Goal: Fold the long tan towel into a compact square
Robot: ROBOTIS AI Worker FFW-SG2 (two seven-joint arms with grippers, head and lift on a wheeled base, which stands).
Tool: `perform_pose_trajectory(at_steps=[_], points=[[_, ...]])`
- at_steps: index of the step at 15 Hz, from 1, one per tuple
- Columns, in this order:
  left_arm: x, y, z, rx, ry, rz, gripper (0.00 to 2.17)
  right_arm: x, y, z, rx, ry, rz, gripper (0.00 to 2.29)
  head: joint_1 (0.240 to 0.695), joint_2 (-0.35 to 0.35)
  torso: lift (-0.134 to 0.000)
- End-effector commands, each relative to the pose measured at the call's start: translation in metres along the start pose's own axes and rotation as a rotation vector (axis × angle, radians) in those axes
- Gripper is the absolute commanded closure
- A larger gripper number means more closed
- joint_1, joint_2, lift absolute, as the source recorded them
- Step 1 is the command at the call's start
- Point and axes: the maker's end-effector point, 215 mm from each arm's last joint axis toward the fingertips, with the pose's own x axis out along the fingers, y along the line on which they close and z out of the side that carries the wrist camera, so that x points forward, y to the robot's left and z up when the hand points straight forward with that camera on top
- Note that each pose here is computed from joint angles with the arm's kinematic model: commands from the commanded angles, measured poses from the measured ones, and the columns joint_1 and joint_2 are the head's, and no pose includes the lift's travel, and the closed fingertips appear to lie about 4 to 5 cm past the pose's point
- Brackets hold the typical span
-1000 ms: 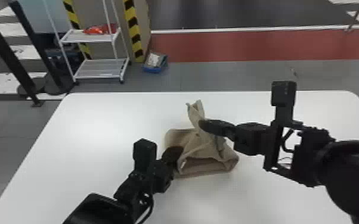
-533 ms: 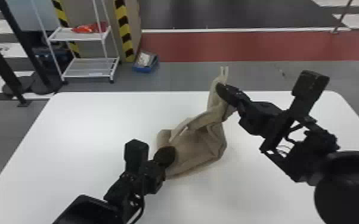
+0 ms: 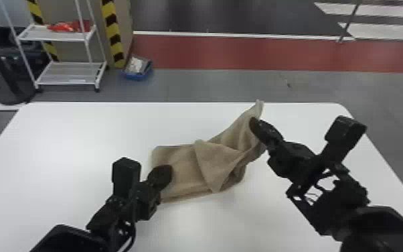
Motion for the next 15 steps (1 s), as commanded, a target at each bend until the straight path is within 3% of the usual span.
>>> perform_pose_trajectory(at_steps=[1, 4, 6, 10, 11, 14, 15], points=[[0.001, -0.001, 0.001, 0.006, -0.001, -0.002, 2.00, 0.001, 0.003, 0.002, 0.013, -0.002, 0.011, 1.50, 0.695, -0.075, -0.123], [0.000, -0.006, -0.001, 0.011, 0.010, -0.008, 2.00, 0.007, 0.009, 0.010, 0.008, -0.011, 0.019, 1.50, 0.695, -0.073, -0.123], [-0.001, -0.002, -0.003, 0.012, 0.012, -0.003, 2.00, 0.003, -0.002, -0.007, 0.012, 0.015, -0.009, 1.50, 0.695, -0.073, -0.123], [0.000, -0.004, 0.001, 0.011, 0.005, -0.005, 2.00, -0.030, -0.056, -0.033, 0.008, 0.056, -0.164, 1.49, 0.695, -0.092, -0.123], [0.001, -0.005, 0.000, 0.011, 0.008, -0.006, 2.00, -0.041, -0.073, -0.034, -0.011, 0.061, -0.215, 1.35, 0.695, -0.103, -0.123], [0.001, -0.006, 0.002, 0.013, 0.004, -0.009, 2.00, -0.064, -0.118, -0.034, -0.065, 0.072, -0.354, 0.20, 0.695, -0.166, -0.123], [0.001, -0.006, 0.002, 0.013, 0.004, -0.009, 2.00, -0.071, -0.134, -0.031, -0.074, 0.071, -0.397, 0.08, 0.695, -0.180, -0.123]])
